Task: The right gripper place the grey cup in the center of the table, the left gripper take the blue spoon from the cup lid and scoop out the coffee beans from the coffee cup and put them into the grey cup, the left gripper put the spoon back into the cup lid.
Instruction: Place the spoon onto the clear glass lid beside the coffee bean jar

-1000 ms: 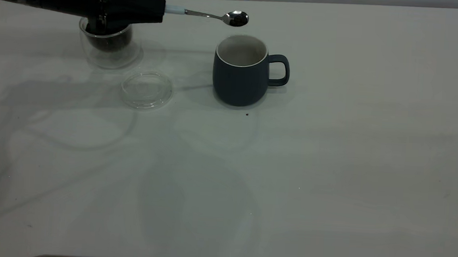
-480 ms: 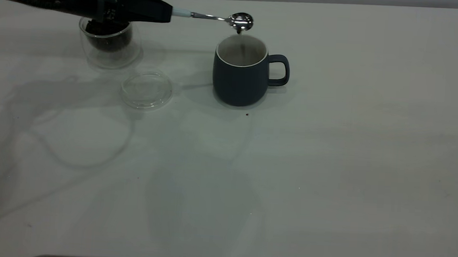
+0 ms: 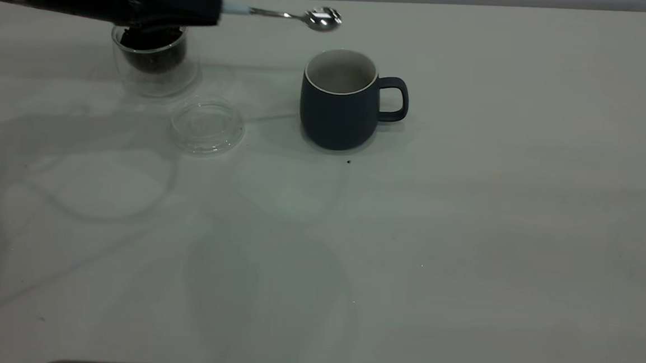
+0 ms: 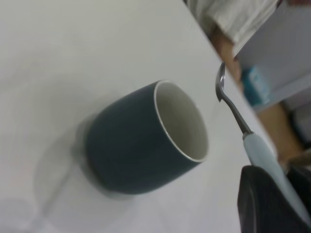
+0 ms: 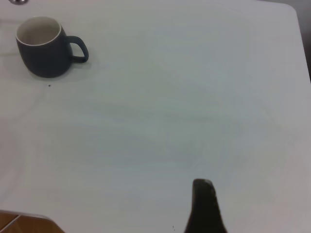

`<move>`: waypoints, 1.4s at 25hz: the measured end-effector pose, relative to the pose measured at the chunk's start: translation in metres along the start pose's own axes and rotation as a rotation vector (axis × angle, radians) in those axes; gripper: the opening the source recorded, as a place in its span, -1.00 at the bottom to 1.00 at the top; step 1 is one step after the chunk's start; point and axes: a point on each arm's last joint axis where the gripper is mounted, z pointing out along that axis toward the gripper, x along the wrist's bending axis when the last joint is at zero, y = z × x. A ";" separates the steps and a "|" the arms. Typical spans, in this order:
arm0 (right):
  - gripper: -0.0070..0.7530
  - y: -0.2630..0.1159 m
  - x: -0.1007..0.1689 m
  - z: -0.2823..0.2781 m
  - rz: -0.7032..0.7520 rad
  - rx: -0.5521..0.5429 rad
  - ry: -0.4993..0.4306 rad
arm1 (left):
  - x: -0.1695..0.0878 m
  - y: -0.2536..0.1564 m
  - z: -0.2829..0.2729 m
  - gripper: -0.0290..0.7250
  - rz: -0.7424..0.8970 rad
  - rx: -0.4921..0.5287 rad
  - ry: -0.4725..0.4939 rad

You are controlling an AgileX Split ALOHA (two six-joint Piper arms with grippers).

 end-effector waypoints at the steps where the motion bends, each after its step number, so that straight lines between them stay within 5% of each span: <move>1: 0.53 0.000 0.000 0.000 0.000 0.000 0.000 | 0.002 0.000 -0.005 -0.57 -0.039 -0.008 0.000; 10: 0.53 0.000 0.000 0.000 0.000 0.000 0.000 | 0.011 -0.023 -0.045 -0.57 -0.274 0.048 0.049; 23: 0.53 0.000 0.000 0.000 0.000 0.000 0.000 | 0.030 -0.070 -0.120 -0.57 -0.448 -0.089 0.125; 35: 0.53 0.000 0.000 0.000 0.000 0.000 0.000 | 0.049 -0.085 -0.105 -0.57 -0.519 -0.087 0.270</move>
